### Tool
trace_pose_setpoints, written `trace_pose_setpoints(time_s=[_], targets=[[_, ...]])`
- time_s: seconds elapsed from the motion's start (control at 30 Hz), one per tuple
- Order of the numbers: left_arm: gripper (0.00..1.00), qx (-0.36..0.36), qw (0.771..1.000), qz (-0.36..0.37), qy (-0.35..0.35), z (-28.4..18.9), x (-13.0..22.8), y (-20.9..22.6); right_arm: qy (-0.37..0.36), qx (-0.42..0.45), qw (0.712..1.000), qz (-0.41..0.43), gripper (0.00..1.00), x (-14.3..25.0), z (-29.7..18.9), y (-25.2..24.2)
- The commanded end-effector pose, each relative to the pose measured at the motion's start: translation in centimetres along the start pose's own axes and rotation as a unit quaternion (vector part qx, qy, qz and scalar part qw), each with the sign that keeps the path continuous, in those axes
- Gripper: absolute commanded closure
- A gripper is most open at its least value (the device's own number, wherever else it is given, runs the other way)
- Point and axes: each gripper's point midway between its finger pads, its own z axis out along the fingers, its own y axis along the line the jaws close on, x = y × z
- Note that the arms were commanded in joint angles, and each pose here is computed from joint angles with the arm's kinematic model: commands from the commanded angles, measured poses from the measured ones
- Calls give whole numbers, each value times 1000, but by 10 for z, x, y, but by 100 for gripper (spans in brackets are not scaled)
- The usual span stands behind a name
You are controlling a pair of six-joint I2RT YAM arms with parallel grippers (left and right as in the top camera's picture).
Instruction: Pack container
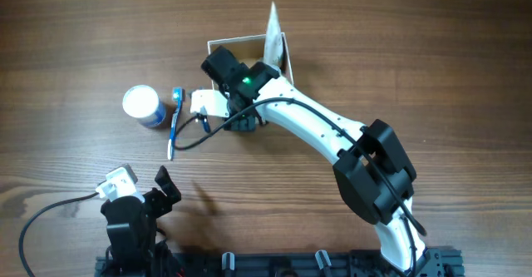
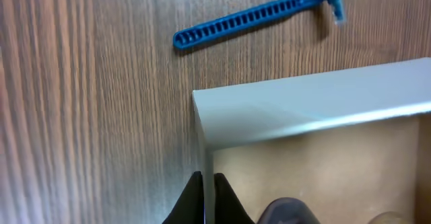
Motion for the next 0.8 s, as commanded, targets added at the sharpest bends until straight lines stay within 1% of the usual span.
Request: trace_pose_setpoints(time_s=[0.0, 0.07, 0.1, 0.2, 0.3, 0.5, 0.57, 0.7, 0.77], targets=[[0, 3, 1000, 6, 1, 2, 3, 0, 7, -4, 986, 165, 96, -1, 2, 4], [0, 3, 1000, 6, 1, 2, 3, 0, 13, -8, 976, 218, 96, 1, 2, 7], [0, 3, 1000, 6, 1, 2, 3, 0, 16, -10, 973, 231, 95, 3, 2, 8], [0, 3, 1000, 6, 1, 2, 3, 0, 18, -12, 972, 235, 96, 3, 2, 9], [0, 3, 1000, 6, 1, 2, 3, 0, 18, -13, 979, 203, 96, 3, 2, 9], [0, 3, 1000, 6, 1, 2, 3, 0, 19, -18, 997, 77, 96, 5, 2, 11], [0, 3, 1000, 6, 1, 2, 3, 0, 18, -17, 998, 56, 96, 4, 2, 11], [0, 3, 1000, 6, 1, 2, 3, 0, 19, -18, 998, 50, 95, 5, 2, 11], [1, 3, 1000, 6, 1, 2, 3, 0, 23, -23, 999, 24, 96, 7, 2, 13]])
